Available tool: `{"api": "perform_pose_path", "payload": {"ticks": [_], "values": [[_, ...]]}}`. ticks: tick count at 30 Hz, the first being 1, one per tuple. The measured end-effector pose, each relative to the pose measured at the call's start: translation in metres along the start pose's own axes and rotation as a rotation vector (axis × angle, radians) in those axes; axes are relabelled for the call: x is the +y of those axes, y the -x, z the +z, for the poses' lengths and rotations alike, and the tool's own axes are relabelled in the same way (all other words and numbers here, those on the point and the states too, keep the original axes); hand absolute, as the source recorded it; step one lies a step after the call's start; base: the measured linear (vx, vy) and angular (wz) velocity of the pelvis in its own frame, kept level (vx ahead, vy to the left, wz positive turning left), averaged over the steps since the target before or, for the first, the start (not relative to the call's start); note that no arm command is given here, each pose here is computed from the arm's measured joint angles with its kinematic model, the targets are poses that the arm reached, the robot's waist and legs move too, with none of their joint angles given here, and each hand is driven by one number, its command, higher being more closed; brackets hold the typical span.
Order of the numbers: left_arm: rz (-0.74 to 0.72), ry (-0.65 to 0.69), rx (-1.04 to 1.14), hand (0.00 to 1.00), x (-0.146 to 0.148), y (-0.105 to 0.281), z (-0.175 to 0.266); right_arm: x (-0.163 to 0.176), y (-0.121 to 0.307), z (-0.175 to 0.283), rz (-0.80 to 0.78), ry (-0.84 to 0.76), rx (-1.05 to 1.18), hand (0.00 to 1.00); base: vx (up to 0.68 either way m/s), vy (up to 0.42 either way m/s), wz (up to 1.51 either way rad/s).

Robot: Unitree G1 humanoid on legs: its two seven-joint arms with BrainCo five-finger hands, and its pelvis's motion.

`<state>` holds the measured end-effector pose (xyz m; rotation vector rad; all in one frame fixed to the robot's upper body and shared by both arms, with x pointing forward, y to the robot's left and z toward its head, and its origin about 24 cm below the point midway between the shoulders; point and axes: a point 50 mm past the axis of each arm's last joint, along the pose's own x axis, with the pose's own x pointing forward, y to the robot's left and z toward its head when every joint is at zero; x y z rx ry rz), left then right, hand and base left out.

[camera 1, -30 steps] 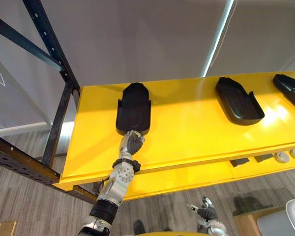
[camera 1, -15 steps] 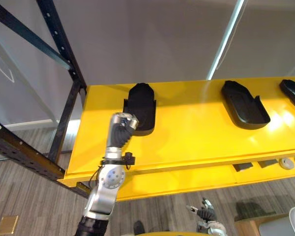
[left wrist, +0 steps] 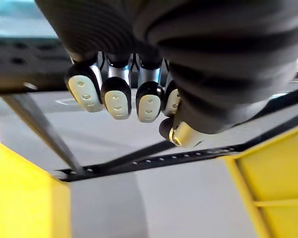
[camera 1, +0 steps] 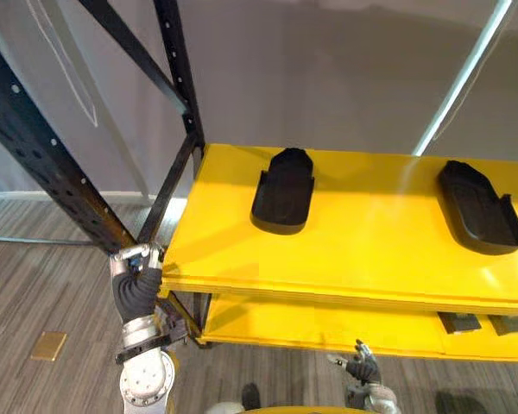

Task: Walk over and take plastic housings, then place them on the shelf

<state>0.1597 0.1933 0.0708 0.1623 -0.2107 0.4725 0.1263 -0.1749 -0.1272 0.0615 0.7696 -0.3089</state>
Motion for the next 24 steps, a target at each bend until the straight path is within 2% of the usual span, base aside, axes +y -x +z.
{"api": "perform_pose_path", "payload": {"ticks": [4,8,9,17,24], "values": [[-0.023,-0.139,0.303,1.00,0.005,0.020,-0.062,0.000,0.000,0.006,0.001,-0.004,-0.028,0.00,0.00,-0.004,-0.01],[-0.023,-0.218,0.550,1.00,0.012,0.047,-0.106,0.000,0.004,-0.001,0.006,0.003,-0.007,0.00,0.03,-0.024,-0.09],[-0.030,-0.233,0.609,0.00,0.013,0.054,-0.116,-0.001,0.005,-0.003,0.002,0.004,0.000,0.00,0.06,-0.032,-0.10],[-0.034,-0.262,0.839,0.00,0.010,0.076,-0.157,-0.002,0.005,-0.003,-0.005,-0.006,0.002,0.00,0.09,-0.024,-0.04],[-0.091,-0.278,0.990,0.00,0.006,0.096,-0.180,-0.014,0.003,-0.009,-0.074,-0.036,0.035,0.00,0.07,-0.037,-0.06]]}}
